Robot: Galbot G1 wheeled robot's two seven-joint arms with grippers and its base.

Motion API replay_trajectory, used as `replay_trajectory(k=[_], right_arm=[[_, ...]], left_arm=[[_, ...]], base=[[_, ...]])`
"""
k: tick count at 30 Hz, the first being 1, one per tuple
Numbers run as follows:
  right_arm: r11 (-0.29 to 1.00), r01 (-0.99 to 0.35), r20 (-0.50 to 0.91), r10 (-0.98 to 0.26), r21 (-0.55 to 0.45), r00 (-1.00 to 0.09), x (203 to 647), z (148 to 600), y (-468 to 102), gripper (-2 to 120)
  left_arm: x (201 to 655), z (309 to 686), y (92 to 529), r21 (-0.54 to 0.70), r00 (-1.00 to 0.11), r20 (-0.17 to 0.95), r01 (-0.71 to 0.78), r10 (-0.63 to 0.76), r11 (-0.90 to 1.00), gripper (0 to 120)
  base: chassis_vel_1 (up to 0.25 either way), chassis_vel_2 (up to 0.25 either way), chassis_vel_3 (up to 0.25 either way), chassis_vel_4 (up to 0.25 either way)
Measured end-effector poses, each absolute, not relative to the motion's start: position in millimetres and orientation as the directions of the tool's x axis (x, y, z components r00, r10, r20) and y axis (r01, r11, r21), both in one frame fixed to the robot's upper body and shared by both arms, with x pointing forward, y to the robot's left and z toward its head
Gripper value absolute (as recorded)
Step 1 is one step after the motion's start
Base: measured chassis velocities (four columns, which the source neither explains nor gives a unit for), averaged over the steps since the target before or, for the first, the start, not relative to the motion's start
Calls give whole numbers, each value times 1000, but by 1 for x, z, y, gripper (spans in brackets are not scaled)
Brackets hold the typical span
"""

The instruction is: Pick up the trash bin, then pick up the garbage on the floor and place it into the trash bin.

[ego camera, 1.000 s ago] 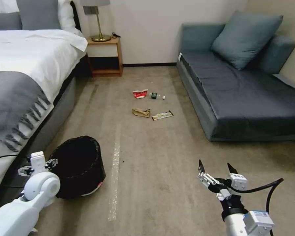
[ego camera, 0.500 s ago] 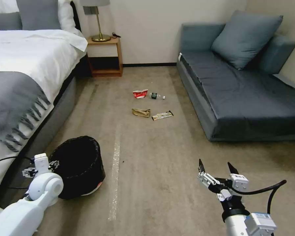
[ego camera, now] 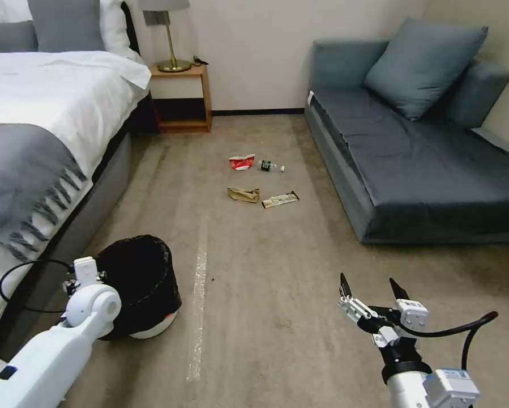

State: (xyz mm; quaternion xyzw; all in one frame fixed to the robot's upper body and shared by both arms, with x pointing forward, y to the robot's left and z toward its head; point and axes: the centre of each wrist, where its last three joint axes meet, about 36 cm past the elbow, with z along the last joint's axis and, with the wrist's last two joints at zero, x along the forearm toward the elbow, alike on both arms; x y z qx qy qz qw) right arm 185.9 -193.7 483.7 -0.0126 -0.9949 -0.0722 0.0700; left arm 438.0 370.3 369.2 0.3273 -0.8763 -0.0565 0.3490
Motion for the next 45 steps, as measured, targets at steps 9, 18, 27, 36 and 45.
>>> replay_trajectory(k=[9,18,27,36,45], right_arm=[[989,33,148,11,146,-989,188,486,-197,100],[985,50,162,23,166,-986,190,483,-197,100],[983,58,174,28,174,-984,191,482,-196,100],[979,63,189,27,192,-982,192,485,-197,100],[976,3,211,-44,220,-976,194,484,-200,100]], left_arm=[[445,365,366,318,-544,577,-537,-609,781,23],[437,363,378,242,-628,504,-557,-593,795,13],[425,378,373,218,-708,408,-537,-576,815,8],[416,389,363,225,-753,348,-511,-558,830,7],[408,412,354,272,-807,233,-482,-543,833,7]], base=[[0,0,0,0],[0,0,0,0],[0,0,0,0],[0,0,0,0],[0,0,0,0]])
